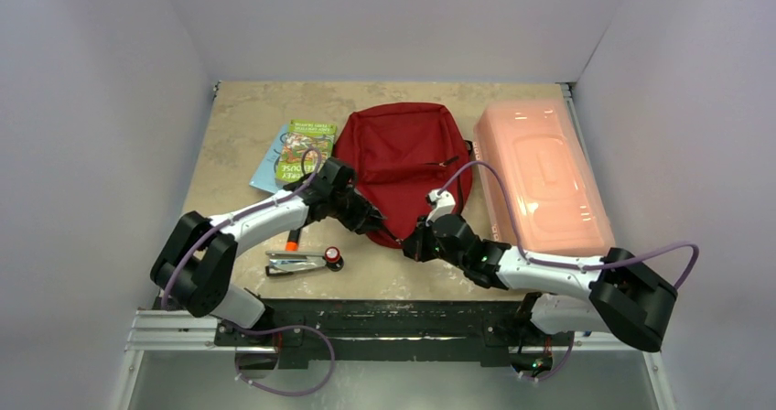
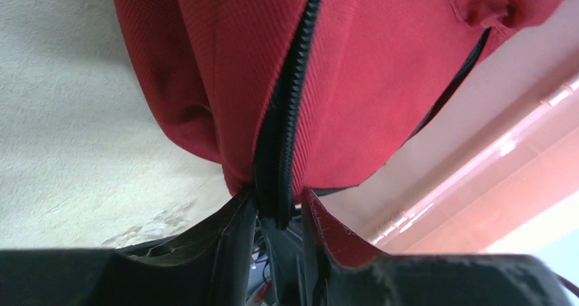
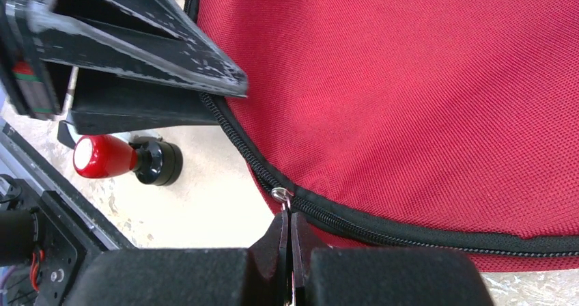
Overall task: Pack the student bag
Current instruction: Unzip the student bag at the center of the board.
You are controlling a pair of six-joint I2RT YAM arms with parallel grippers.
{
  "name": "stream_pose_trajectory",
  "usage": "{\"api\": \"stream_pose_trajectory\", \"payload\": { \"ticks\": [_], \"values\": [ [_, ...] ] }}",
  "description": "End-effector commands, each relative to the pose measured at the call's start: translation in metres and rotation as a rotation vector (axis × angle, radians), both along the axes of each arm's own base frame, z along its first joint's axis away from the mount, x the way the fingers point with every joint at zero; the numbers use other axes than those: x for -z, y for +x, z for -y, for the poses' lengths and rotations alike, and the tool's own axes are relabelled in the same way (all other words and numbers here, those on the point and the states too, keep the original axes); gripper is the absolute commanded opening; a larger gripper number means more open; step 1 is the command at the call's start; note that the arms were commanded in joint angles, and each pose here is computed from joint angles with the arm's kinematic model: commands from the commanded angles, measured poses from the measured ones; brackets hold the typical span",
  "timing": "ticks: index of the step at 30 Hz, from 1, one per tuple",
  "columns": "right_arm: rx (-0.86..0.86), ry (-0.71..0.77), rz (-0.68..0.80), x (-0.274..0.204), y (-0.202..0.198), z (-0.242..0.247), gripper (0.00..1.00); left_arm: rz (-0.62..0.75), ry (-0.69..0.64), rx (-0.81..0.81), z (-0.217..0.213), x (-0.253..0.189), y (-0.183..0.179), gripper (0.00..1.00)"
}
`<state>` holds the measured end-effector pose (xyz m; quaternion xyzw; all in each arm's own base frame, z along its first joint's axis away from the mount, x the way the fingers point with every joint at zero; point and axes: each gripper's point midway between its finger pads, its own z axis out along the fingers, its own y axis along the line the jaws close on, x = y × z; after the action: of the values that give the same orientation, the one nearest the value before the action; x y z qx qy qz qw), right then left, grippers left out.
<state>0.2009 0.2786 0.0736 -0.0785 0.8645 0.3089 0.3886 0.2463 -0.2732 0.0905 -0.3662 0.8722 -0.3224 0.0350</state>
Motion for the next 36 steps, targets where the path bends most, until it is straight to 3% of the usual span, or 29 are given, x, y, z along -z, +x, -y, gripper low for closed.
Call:
{"api": "stream_pose_trajectory", "payload": {
  "ticks": [1,4,8,11,18,23,28,36],
  "values": [
    [0.016,0.027,0.048,-0.02,0.008,-0.003,0.0,0.001,-0.028,-0.056,0.014,-0.004,0.013,0.28],
    [0.022,0.012,0.051,-0.02,0.009,-0.001,0.0,0.023,-0.001,-0.067,0.009,-0.004,0.015,0.2],
    [0.091,-0.049,0.033,-0.012,0.013,0.014,0.0,0.127,0.056,-0.046,-0.003,-0.024,0.021,0.0],
    [0.134,-0.047,0.038,-0.012,0.011,0.027,0.0,0.218,0.077,-0.014,-0.013,-0.046,0.029,0.0],
    [0.246,-0.058,0.054,-0.031,0.008,0.061,0.0,0.325,-0.098,0.079,-0.027,-0.082,0.038,0.0],
    [0.378,-0.084,0.069,-0.054,0.012,0.089,0.0,0.498,-0.224,0.161,-0.032,-0.132,0.039,0.0],
    [0.57,-0.197,0.054,-0.055,0.018,0.125,0.0,0.653,-0.244,0.202,-0.043,-0.18,0.038,0.0],
    [0.81,-0.326,0.031,-0.066,0.029,0.154,0.0,0.72,-0.321,0.264,-0.042,-0.211,0.036,0.0]
  ]
}}
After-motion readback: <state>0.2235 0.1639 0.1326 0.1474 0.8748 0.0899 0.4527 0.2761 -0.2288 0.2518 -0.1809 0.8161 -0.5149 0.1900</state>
